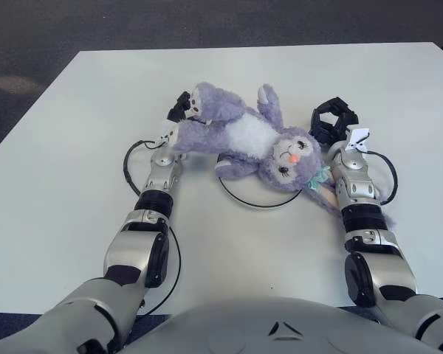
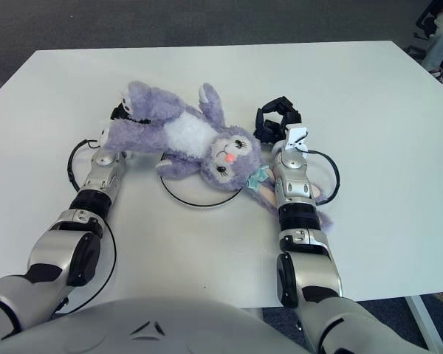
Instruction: Put the doll into the plate.
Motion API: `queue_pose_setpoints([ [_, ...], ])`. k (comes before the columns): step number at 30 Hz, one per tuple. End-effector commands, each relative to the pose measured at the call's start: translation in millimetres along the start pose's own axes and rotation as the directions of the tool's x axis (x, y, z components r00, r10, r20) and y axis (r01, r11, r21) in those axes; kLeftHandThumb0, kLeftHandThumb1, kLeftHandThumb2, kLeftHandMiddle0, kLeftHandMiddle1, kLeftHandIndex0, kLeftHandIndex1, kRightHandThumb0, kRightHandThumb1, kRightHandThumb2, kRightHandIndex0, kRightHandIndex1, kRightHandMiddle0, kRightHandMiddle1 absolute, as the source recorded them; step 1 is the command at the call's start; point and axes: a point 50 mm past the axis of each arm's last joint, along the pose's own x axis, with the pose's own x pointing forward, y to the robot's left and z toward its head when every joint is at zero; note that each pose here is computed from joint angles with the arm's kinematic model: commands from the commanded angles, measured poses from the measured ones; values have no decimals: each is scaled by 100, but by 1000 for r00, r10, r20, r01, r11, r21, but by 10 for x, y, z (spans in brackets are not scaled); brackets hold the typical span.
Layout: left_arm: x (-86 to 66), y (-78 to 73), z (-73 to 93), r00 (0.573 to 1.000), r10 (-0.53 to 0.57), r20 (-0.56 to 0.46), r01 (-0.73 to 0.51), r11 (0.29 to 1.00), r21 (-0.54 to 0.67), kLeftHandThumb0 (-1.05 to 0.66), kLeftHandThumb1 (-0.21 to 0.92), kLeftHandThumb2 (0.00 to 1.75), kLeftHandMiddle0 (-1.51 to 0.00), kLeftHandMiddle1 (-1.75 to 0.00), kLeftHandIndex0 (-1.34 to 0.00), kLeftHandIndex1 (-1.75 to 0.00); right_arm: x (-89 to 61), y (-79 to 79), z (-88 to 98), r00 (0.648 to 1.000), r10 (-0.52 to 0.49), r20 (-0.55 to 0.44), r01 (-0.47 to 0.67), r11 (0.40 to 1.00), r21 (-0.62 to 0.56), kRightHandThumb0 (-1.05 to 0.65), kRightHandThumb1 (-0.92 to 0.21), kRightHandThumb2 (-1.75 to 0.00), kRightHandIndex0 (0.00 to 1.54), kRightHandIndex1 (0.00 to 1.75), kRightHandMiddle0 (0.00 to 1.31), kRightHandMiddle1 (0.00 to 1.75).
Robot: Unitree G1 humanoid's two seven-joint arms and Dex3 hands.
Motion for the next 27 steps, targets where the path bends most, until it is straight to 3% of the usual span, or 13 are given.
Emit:
queue_pose_setpoints([
  [1, -184, 43, -307, 990, 51, -129, -52, 999, -1, -42, 52, 106, -112, -175, -45, -175, -133, -44, -279, 994, -12, -111, 9, 1000, -21, -44, -44, -116, 132, 175, 52, 175],
  [9, -187, 82, -291, 989, 98, -113, -96, 995, 23, -42, 50, 109, -113, -175, -47, -175, -249, -216, -127, 998, -42, -53, 41, 999, -14, -45, -42, -120, 131, 175, 54, 175],
  [16, -186, 97, -281, 988, 110, -111, -108, 994, 29, -42, 49, 110, -113, -175, -47, -175, -309, -263, -25, 998, -63, -28, 63, 998, -10, -46, -39, -123, 129, 175, 56, 175],
  [27, -191, 100, -281, 987, 116, -114, -114, 993, 27, -43, 48, 111, -114, -175, -48, -175, -425, -406, -19, 996, -93, -17, 92, 995, -49, -47, -36, -126, 127, 175, 58, 175],
])
